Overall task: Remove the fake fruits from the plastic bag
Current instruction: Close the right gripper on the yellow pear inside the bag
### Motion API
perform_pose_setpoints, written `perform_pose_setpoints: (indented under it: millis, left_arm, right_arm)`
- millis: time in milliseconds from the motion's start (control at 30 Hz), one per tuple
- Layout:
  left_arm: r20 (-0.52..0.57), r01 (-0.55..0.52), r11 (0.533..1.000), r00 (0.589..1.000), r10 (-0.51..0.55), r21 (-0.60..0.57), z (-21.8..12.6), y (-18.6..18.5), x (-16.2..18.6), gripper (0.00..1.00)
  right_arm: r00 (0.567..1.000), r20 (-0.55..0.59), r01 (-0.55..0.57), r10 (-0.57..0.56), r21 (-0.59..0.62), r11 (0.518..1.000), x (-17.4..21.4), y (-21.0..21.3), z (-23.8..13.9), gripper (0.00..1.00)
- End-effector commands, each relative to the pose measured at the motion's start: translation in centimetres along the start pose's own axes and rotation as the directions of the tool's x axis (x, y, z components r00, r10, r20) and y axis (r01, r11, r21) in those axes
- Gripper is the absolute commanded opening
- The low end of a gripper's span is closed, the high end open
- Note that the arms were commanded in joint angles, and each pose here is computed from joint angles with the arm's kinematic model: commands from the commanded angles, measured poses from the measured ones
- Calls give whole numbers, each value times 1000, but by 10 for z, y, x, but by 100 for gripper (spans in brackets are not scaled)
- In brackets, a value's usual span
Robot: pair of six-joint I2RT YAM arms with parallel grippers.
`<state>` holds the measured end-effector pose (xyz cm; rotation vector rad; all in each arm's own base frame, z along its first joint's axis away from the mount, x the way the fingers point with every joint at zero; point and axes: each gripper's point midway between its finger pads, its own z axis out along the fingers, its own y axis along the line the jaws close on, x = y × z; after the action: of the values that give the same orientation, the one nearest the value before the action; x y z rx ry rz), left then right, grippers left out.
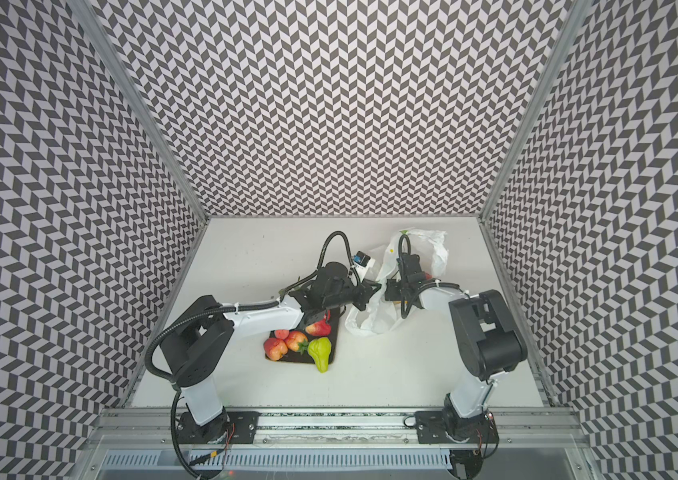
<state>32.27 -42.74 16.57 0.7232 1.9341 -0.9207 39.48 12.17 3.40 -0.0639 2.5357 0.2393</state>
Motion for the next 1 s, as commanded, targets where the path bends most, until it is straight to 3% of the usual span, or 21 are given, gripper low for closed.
perform_pose_setpoints:
  millis: [0, 33, 67, 167, 333, 500, 800, 967]
  left_arm:
    - [34, -13, 999, 999, 14, -30, -12, 6, -14, 0]
    - [35, -12, 999, 999, 14, -38, -12, 9, -15, 0]
    - [37, -11, 999, 999, 13, -47, -14, 12, -16, 0]
    - [45, -4, 998, 999, 7, -63, -16, 21, -20, 0]
    - [50, -1, 998, 999, 5, -69, -16, 24, -24, 0]
    - [48, 0, 998, 999, 3, -64, -15, 23, -24, 0]
    - [50, -1, 998, 999, 5, -65, -15, 23, -26, 0]
    - [48, 0, 998, 999, 3, -65, -15, 23, -26, 0]
  right_arm:
    - [1000, 23, 6, -6, -2, 1000, -8, 2, -11, 79]
    - [1000, 21, 10, -10, -5, 1000, -8, 3, -12, 81]
    - [1000, 15, 14, -14, -12, 1000, -6, 4, -14, 94]
    - [1000, -8, 16, -16, -57, 998, 2, 13, -15, 99]
    - [1000, -14, 11, -12, -50, 999, 5, 16, -14, 97]
    - [1000, -18, 17, -17, 31, 999, 4, 9, -6, 89]
    - [997, -47, 58, -53, 119, 991, 8, 4, 8, 93]
    - [999, -17, 44, -42, 121, 992, 2, 5, 4, 83]
